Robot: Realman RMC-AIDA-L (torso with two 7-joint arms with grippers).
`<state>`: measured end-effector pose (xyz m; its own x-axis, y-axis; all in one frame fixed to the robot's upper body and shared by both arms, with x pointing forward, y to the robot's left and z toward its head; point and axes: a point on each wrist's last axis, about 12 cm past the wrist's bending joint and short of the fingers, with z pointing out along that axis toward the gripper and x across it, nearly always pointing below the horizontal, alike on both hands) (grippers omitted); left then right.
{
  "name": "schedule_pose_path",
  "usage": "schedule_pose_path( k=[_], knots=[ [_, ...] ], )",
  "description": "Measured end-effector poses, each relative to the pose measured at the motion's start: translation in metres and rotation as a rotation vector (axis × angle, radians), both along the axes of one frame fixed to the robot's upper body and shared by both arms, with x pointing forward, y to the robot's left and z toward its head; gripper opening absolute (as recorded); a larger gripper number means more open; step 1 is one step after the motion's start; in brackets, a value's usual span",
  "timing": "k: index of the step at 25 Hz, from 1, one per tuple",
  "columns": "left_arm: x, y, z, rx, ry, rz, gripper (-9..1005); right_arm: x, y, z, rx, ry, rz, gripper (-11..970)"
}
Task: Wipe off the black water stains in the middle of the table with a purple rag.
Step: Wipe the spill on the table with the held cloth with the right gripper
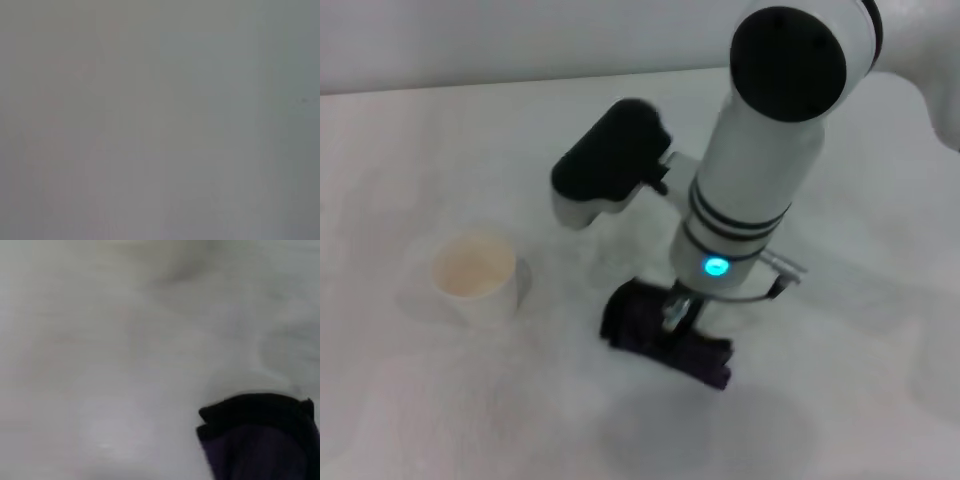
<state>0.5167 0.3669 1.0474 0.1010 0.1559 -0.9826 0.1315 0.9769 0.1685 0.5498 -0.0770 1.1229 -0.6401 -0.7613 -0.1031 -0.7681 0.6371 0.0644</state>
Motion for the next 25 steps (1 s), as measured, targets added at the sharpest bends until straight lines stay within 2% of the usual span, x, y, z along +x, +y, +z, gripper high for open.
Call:
schedule_pose_path(
  k=[6, 15, 21, 25],
  knots=[
    [0.002, -0.001, 0.001, 0.002, -0.003, -0.007, 878, -0.030, 0.028, -0.004, 0.049, 0.082, 0.175, 142],
    [0.001, -0.003, 0.000, 0.001, 0.000, -0.010, 878, -0.056, 0.046, -0.007, 0.144, 0.163, 0.339, 149],
    [-0.001, -0.004, -0.002, -0.007, 0.004, -0.013, 878, -0.060, 0.047, -0.007, 0.169, 0.182, 0.359, 154],
    [-0.004, -0.003, -0.004, -0.009, 0.007, -0.007, 878, -0.045, 0.037, -0.011, 0.106, 0.129, 0.278, 157]
  ],
)
